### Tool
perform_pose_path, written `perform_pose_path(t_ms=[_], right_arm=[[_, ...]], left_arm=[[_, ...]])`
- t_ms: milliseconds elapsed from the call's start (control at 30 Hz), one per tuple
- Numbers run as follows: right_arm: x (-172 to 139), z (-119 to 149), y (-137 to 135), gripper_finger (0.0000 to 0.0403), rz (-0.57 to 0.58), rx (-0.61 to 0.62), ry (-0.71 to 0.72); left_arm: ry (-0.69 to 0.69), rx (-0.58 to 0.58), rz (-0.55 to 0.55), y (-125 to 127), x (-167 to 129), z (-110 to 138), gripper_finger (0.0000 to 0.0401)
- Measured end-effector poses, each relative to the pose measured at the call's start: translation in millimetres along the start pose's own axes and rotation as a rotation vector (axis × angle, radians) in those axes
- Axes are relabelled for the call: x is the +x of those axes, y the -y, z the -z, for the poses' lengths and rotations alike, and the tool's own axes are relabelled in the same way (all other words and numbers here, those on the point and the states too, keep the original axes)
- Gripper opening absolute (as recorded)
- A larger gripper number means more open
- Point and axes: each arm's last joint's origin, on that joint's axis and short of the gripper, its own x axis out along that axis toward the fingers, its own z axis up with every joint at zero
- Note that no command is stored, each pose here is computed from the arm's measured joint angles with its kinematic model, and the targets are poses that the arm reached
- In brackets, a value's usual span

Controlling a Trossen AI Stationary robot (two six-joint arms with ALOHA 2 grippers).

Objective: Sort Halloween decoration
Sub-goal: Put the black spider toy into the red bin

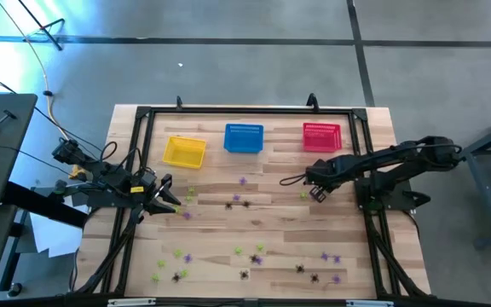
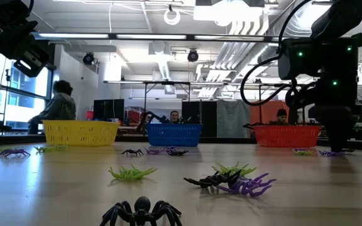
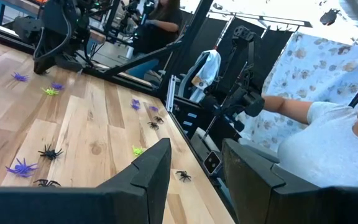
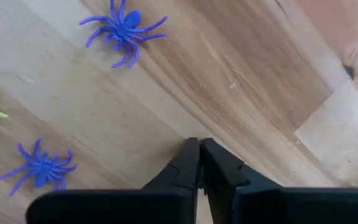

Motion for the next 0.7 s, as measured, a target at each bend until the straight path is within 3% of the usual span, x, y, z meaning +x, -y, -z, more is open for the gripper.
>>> perform_pose_path(t_ms=[400, 700], right_arm=[[-12.9, -1.2, -0.4, 0.0001, 0.010, -0.042, -0.084], [-50.6, -21.3, -7.7, 0.0000, 0.026, -0.078, -0.011]], left_arm=[[0.000, 0.000, -0.001, 0.0, 0.0, 0.0, 0.0133], [0.000, 0.001, 0.000, 0.0, 0.0, 0.0, 0.0133]])
